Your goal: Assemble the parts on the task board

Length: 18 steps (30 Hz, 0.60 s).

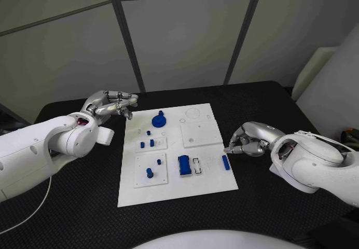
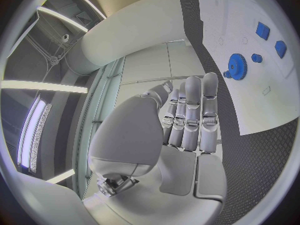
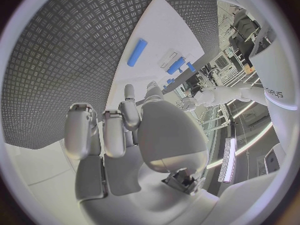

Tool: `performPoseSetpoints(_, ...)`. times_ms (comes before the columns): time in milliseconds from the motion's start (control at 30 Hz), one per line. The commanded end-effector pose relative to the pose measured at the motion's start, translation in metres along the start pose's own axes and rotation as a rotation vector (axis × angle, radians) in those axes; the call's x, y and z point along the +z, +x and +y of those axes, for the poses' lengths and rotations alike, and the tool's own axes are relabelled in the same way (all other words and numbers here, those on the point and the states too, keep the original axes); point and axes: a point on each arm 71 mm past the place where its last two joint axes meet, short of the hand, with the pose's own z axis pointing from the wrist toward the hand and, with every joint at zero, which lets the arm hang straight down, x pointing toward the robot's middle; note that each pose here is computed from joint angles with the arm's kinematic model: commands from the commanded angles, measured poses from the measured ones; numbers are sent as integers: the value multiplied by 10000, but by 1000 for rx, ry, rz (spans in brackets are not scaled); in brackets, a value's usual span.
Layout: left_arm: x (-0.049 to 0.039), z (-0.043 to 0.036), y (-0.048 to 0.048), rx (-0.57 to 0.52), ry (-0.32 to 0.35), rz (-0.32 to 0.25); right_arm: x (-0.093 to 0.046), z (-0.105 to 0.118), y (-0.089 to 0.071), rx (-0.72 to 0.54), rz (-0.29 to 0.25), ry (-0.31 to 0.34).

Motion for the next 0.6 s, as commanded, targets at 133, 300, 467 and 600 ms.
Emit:
performPoseSetpoints(133, 2, -19, 11, -5, 18, 6, -12, 1, 102, -87, 53, 30)
performPoseSetpoints(300, -3, -18, 1, -5, 17, 5, -12, 17, 162, -97, 68, 30)
performPoseSetpoints(467, -7, -18, 0, -5, 15, 6, -7, 16, 203, -116, 81, 34)
performPoseSetpoints(600, -10, -17, -10, -4, 15, 3, 2, 23, 227, -128, 90, 34)
